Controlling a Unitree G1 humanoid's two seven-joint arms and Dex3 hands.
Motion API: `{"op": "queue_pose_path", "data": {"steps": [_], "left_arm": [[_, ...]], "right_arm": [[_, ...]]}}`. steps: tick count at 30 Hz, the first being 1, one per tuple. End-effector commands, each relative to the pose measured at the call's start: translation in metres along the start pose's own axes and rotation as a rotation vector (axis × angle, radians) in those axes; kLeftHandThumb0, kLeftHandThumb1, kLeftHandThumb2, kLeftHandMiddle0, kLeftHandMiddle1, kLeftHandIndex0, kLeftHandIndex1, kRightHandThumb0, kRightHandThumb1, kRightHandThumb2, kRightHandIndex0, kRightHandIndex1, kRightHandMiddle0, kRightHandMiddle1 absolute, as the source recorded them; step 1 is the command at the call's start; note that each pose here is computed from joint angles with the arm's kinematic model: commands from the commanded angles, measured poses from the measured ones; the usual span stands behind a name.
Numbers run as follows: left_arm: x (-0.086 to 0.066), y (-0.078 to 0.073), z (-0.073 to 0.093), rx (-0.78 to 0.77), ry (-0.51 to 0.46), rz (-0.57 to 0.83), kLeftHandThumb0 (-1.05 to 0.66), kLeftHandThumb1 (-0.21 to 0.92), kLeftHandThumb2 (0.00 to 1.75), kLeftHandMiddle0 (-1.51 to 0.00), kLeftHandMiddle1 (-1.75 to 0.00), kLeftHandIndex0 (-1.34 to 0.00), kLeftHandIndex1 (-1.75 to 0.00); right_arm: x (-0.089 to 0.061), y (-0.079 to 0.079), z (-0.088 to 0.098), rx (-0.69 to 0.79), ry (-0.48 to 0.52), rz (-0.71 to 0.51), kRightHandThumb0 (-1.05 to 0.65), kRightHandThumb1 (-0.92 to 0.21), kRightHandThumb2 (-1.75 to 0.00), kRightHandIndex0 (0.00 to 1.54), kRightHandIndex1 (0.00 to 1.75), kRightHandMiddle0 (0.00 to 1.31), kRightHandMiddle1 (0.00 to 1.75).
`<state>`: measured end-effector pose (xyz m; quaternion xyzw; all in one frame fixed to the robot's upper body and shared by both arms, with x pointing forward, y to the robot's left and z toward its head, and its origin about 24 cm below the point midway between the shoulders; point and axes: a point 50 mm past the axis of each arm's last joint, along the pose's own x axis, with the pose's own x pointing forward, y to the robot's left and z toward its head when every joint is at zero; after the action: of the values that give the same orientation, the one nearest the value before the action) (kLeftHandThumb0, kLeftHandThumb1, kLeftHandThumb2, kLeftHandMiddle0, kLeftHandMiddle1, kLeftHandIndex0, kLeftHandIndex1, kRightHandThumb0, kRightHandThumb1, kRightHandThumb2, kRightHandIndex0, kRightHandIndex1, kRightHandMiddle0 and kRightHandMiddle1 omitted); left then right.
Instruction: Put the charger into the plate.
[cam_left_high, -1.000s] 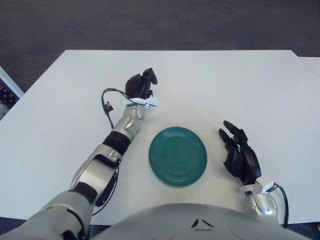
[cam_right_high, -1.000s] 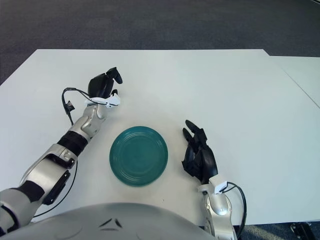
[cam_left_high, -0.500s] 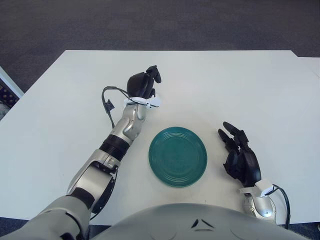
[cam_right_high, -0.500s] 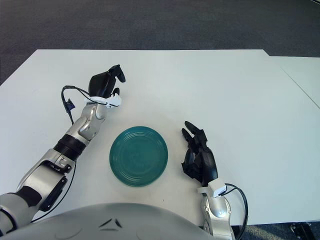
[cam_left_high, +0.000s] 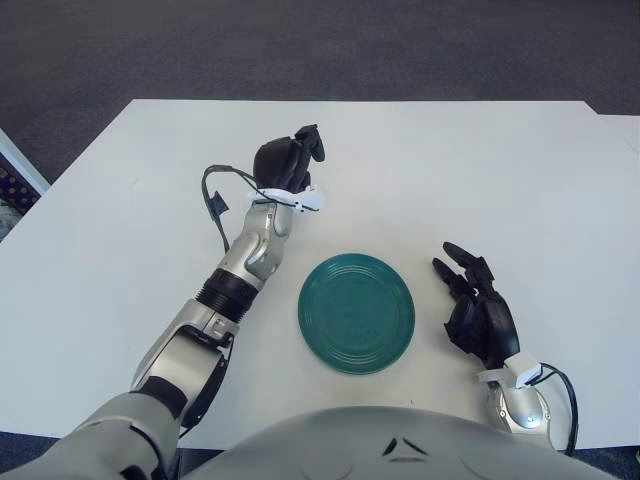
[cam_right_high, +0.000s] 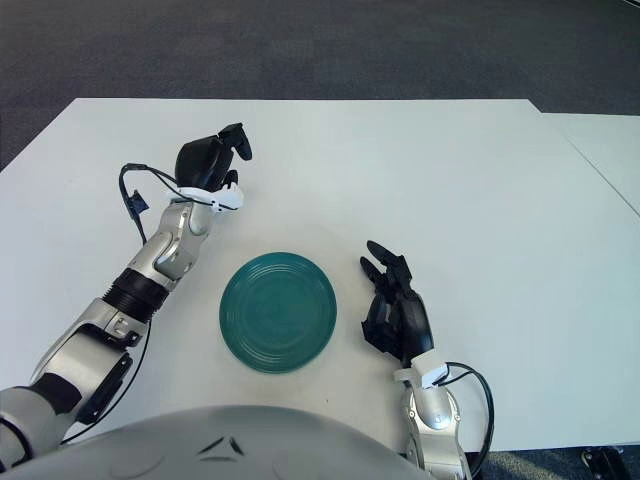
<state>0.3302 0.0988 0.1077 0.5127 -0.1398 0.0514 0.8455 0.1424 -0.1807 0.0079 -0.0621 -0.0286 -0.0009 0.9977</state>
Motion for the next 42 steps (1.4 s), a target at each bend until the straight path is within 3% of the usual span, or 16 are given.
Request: {"op": "queue_pose_path", "data": {"steps": [1,7,17,23,28,30,32,35,36,38,42], "left_arm": [[-0.002,0.0,-0.004,-0.01,0.028,-0.009,0.0,0.04,1.63,-0.79,-1.73,-0.62,-1.75],[-0.002,0.001,-0.005,-0.008,0.034,-0.011,0.0,0.01,1.63,-0.85,-1.63,-0.65,-1.75],[-0.002,0.004,-0.004,-0.015,0.041,-0.016,0.0,-0.04,1.71,-0.84,-1.74,-0.71,-1.72],[-0.004,0.006,-0.003,-0.05,0.041,-0.022,0.0,-0.01,1.68,-0.82,-1.75,-0.66,-1.74],[-0.006,0.008,-0.005,-0.141,0.082,-0.056,0.0,0.11,1.55,-0.74,-1.75,-0.59,-1.7],[-0.007,0.01,-0.006,-0.281,0.15,-0.088,0.0,0.12,1.51,-0.73,-1.75,-0.61,-1.64],[-0.008,0.011,-0.009,-0.444,0.218,-0.13,-0.01,0.4,1.15,-0.57,-1.7,-0.44,-1.6],[-0.01,0.012,-0.011,-0.595,0.251,-0.178,-0.24,0.75,0.7,-0.41,-1.38,-0.3,-1.67],[-0.011,0.014,-0.013,-0.698,0.253,-0.193,-0.35,0.79,0.69,-0.37,-1.28,-0.25,-1.56],[-0.014,0.018,-0.017,-0.855,0.247,-0.206,-0.66,0.87,0.71,-0.33,-0.81,-0.14,-1.13],[-0.018,0.02,-0.02,-0.993,0.233,-0.217,-0.86,0.91,0.77,-0.35,-0.39,-0.06,-0.85]], "right_arm": [[-0.005,-0.001,-0.007,0.004,0.049,-0.003,-0.96,-0.92,-1.16,0.46,0.04,0.1,0.68],[-0.004,0.0,-0.008,0.039,0.076,-0.001,-0.95,-0.92,-1.16,0.47,0.04,0.12,0.68],[-0.007,-0.001,-0.008,0.04,0.054,-0.001,-0.96,-0.92,-1.15,0.49,0.03,0.14,0.7],[-0.005,-0.001,-0.005,0.026,0.022,0.008,-0.99,-0.92,-1.16,0.5,0.03,0.14,0.7],[-0.003,-0.002,-0.007,-0.03,0.03,0.003,-0.99,-0.92,-1.17,0.5,0.03,0.14,0.7],[-0.004,-0.002,-0.008,-0.056,0.024,0.002,-0.98,-0.92,-1.18,0.51,0.03,0.14,0.7],[-0.004,-0.001,-0.009,-0.057,0.015,0.0,-0.98,-0.92,-1.18,0.51,0.02,0.14,0.7],[-0.003,0.0,-0.009,-0.036,0.009,-0.001,-0.98,-0.92,-1.18,0.51,0.02,0.15,0.7],[-0.004,0.001,-0.007,-0.013,0.006,-0.001,-0.98,-0.92,-1.18,0.51,0.02,0.15,0.7],[-0.006,0.001,-0.009,0.02,0.01,0.004,-0.97,-0.92,-1.18,0.51,0.02,0.15,0.71],[-0.009,-0.005,-0.018,0.014,0.04,0.012,-0.97,-0.92,-1.18,0.51,0.02,0.14,0.7]]}}
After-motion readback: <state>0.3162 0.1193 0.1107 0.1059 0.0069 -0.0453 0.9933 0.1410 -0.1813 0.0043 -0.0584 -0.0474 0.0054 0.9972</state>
